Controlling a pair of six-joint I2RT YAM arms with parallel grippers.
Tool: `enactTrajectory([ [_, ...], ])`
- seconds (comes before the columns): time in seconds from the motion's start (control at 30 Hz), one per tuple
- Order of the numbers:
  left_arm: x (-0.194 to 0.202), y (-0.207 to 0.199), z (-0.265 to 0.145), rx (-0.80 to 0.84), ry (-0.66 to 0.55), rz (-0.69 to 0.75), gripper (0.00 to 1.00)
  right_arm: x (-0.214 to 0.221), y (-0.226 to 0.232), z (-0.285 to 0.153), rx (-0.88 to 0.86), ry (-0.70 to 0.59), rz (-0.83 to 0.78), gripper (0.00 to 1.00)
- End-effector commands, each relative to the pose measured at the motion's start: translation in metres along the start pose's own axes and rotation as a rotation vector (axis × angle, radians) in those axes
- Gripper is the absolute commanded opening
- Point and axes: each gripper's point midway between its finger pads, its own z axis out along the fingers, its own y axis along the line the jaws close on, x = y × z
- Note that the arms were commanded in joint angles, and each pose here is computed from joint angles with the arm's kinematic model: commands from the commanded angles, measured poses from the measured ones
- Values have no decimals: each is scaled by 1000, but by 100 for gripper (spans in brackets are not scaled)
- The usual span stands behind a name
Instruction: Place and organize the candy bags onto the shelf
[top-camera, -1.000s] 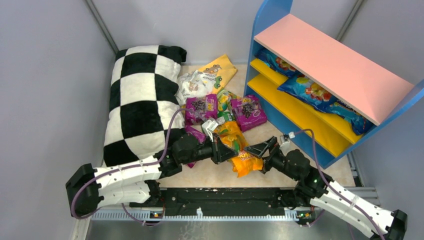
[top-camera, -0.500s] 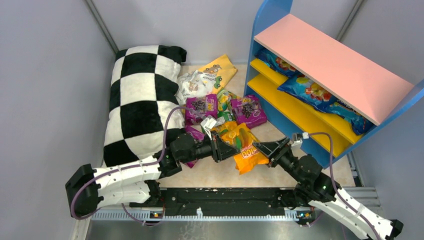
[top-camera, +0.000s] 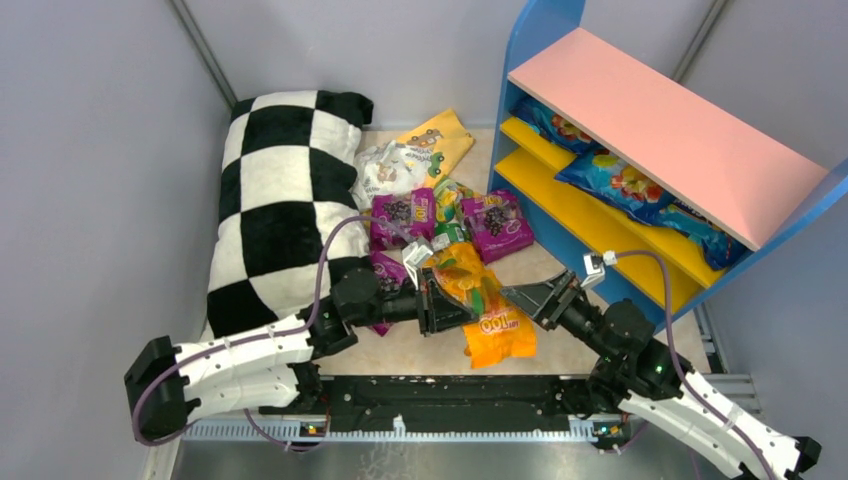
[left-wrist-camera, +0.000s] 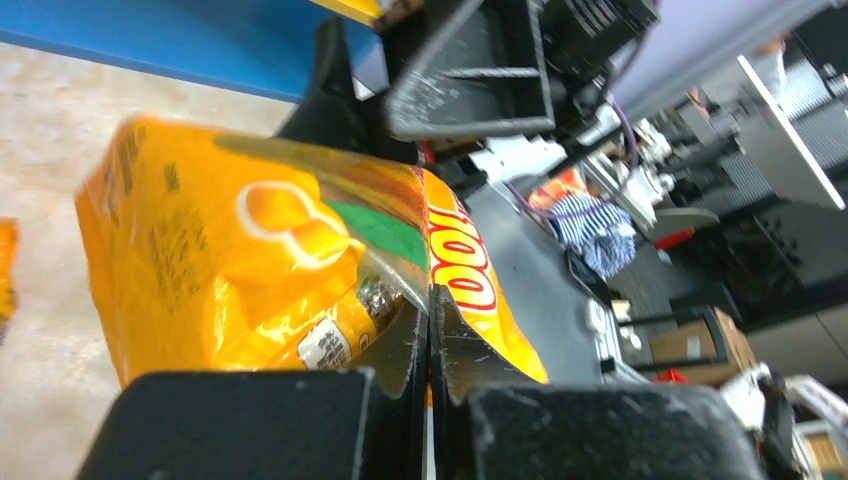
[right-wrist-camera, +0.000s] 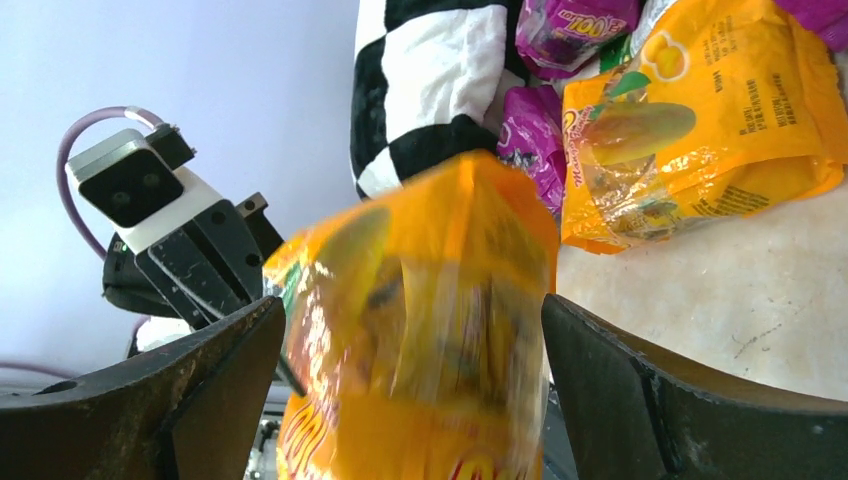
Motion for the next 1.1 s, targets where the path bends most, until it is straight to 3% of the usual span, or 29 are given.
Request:
enactTrajectory([
  [0.0, -32, -76, -20, 305, -83, 177, 0, -4, 35, -5, -124, 14, -9, 99],
  [0.23, -35, -79, -21, 311, -91, 213, 0, 20, 50, -5, -243, 133, 71, 99],
  [0.47, -47, -64, -10, 198, -83, 319, 0, 33, 30, -17, -95, 226, 29, 98],
  [0.8, -40, -24, 5, 26, -16, 339, 0, 23, 60, -31, -249, 192, 8, 67],
  [0.9, -38, -21, 7, 27, -12, 329, 0, 16, 62, -31, -248, 158, -6, 47],
  [1.07, -35, -15, 7, 2, -6, 323, 0, 0, 72, -35, -292, 73, -14, 31],
])
